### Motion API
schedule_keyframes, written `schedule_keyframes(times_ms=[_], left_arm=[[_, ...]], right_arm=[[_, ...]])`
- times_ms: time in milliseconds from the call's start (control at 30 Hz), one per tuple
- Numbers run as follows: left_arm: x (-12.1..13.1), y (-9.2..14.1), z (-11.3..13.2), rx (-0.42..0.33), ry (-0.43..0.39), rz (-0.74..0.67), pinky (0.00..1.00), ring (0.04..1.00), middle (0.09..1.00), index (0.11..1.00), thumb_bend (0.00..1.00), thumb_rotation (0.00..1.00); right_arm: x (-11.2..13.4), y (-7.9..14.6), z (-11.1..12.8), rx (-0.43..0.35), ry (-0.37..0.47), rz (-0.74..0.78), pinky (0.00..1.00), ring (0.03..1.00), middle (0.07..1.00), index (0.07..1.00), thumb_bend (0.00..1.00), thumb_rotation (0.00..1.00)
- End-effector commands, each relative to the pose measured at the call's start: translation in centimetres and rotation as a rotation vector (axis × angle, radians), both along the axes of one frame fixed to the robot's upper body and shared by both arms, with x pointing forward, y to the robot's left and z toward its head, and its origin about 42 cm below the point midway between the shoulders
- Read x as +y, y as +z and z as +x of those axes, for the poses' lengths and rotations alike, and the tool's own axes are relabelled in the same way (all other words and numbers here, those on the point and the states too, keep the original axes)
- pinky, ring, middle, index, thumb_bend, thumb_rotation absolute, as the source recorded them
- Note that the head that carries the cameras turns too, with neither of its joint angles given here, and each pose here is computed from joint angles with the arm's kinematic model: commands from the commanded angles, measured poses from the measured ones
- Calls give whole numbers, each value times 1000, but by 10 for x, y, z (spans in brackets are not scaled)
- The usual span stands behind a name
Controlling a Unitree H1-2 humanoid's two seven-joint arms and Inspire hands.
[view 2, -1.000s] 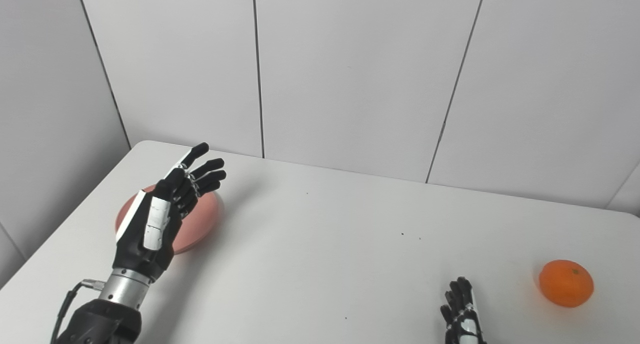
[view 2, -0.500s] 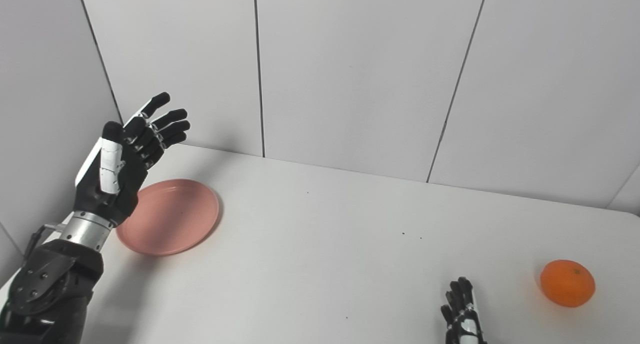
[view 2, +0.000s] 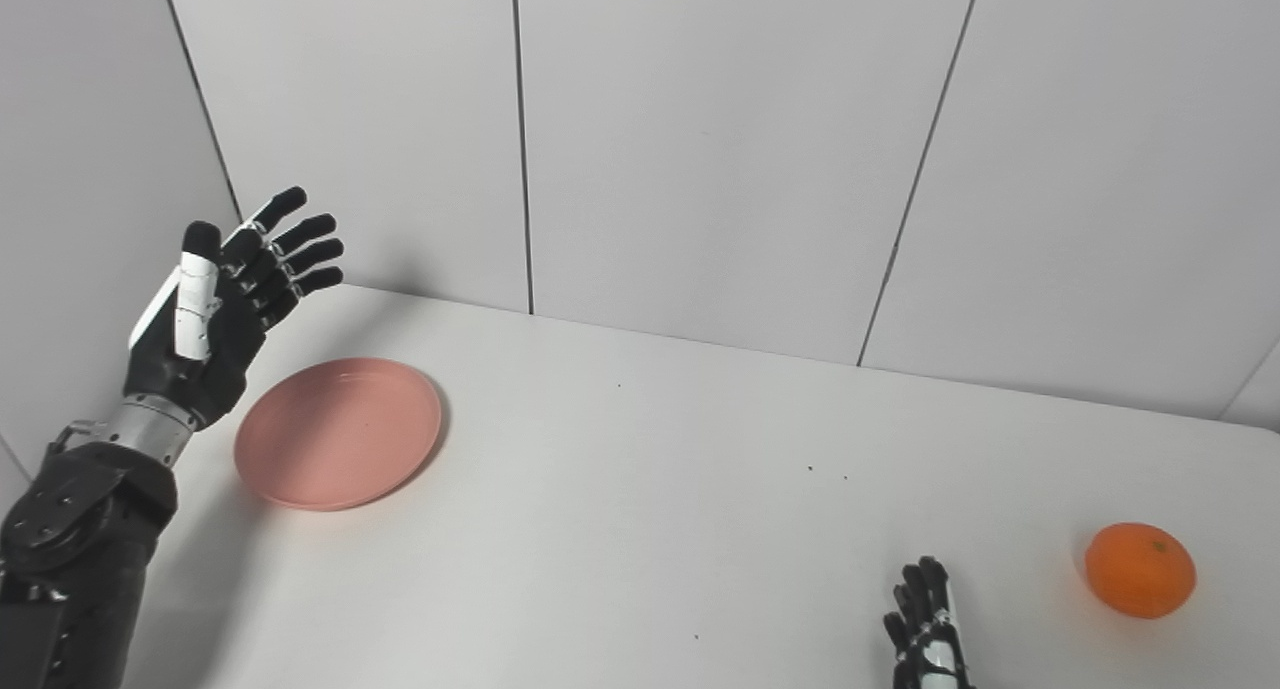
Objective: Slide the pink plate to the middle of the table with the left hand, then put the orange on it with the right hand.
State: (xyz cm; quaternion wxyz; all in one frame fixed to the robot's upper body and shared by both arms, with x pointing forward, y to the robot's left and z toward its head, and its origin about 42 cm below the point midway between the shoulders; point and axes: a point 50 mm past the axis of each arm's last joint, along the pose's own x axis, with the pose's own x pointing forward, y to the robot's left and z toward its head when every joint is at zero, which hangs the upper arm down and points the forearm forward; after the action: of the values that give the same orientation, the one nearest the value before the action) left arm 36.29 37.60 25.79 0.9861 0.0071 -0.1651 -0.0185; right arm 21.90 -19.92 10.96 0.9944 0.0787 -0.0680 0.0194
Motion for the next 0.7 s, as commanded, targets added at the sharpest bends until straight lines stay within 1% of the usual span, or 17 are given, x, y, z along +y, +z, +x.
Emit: schedule_keyframes(times_ms=[0,33,100,133,233,300,400,500,667], left_arm=[[12,27,7,-115,6,60,771,841,862,899,1000,956],[17,24,10,-110,15,50,768,842,863,902,1000,956],[25,19,13,-98,37,40,716,822,848,893,1000,941],[28,18,14,-92,48,40,749,830,850,899,1000,951],[35,14,17,-83,79,36,778,839,860,913,1000,955],[40,11,19,-75,93,33,821,853,874,927,1000,962],[46,7,21,-70,100,18,832,853,869,928,1000,962],[56,1,25,-72,104,3,863,858,862,916,1000,946],[75,-6,31,-83,127,5,812,829,849,910,1000,940]], right_arm=[[-8,-21,-20,86,8,-15,1000,1000,980,990,734,1000],[-8,-21,-20,88,9,-16,1000,1000,981,991,735,1000],[-9,-21,-21,89,10,-19,1000,1000,980,986,746,1000],[-9,-21,-21,90,10,-20,1000,1000,981,986,745,1000],[-9,-20,-22,89,12,-24,1000,1000,981,987,743,1000],[-9,-20,-22,88,13,-21,1000,1000,983,991,739,1000],[-9,-19,-22,84,14,-20,1000,1000,982,991,730,1000],[-9,-19,-22,85,11,-23,1000,997,979,989,743,1000],[-9,-20,-23,86,10,-22,1000,991,972,981,750,1000]])
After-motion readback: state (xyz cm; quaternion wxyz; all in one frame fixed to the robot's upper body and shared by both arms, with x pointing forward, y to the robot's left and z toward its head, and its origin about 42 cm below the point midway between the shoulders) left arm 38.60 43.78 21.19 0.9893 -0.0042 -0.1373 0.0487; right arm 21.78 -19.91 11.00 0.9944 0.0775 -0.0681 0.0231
